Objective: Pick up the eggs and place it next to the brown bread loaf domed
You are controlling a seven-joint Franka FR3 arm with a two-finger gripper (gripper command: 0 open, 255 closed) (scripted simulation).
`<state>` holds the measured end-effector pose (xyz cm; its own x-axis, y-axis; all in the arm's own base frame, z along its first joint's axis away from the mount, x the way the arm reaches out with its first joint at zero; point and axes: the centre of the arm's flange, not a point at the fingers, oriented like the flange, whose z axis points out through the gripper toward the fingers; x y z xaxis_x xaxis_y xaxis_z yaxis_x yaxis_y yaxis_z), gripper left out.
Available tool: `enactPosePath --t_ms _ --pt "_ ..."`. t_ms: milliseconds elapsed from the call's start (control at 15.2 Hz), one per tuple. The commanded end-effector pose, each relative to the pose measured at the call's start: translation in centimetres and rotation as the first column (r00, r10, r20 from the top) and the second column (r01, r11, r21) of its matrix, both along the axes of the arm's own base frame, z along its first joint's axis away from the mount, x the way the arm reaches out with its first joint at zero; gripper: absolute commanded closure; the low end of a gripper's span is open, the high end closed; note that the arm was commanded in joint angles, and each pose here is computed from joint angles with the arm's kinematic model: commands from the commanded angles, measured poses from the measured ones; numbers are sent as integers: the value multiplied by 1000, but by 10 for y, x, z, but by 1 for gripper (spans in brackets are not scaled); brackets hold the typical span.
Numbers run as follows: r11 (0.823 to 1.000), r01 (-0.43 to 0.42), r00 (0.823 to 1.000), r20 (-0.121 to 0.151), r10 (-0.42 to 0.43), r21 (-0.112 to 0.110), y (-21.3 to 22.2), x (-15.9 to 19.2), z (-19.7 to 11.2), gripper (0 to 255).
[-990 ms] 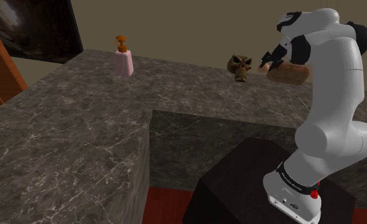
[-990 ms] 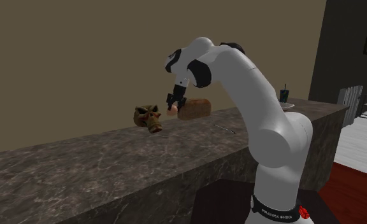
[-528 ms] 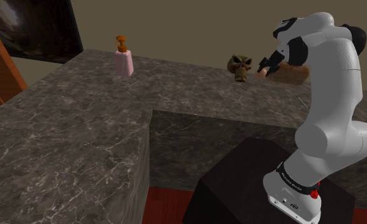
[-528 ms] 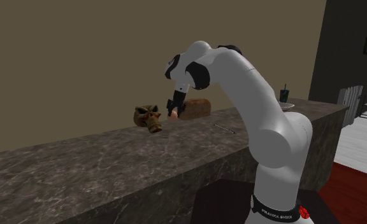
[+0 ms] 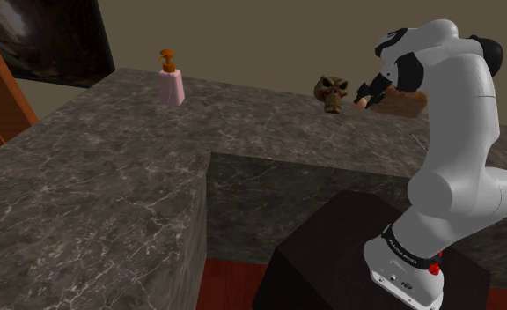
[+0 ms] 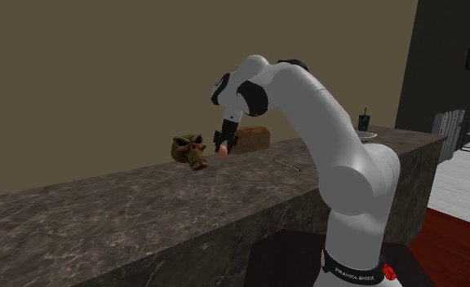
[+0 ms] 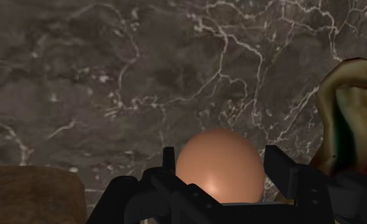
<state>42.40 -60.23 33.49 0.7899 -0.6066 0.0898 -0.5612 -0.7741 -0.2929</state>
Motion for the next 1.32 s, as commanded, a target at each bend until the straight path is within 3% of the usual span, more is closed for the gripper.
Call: enactPosePath --t_ms 0,66,132,462,726,1254 --pt "1000 0 1000 0 0 0 0 0 0 255" --pt "1000 0 1000 0 0 0 0 0 0 255" --pt "1000 0 1000 0 0 0 0 0 0 0" --pt "1000 0 1000 0 0 0 0 0 0 0" --pt "1000 0 1000 0 0 0 -9 -12 48 0" --pt "1000 0 1000 0 0 0 -9 -12 48 0"
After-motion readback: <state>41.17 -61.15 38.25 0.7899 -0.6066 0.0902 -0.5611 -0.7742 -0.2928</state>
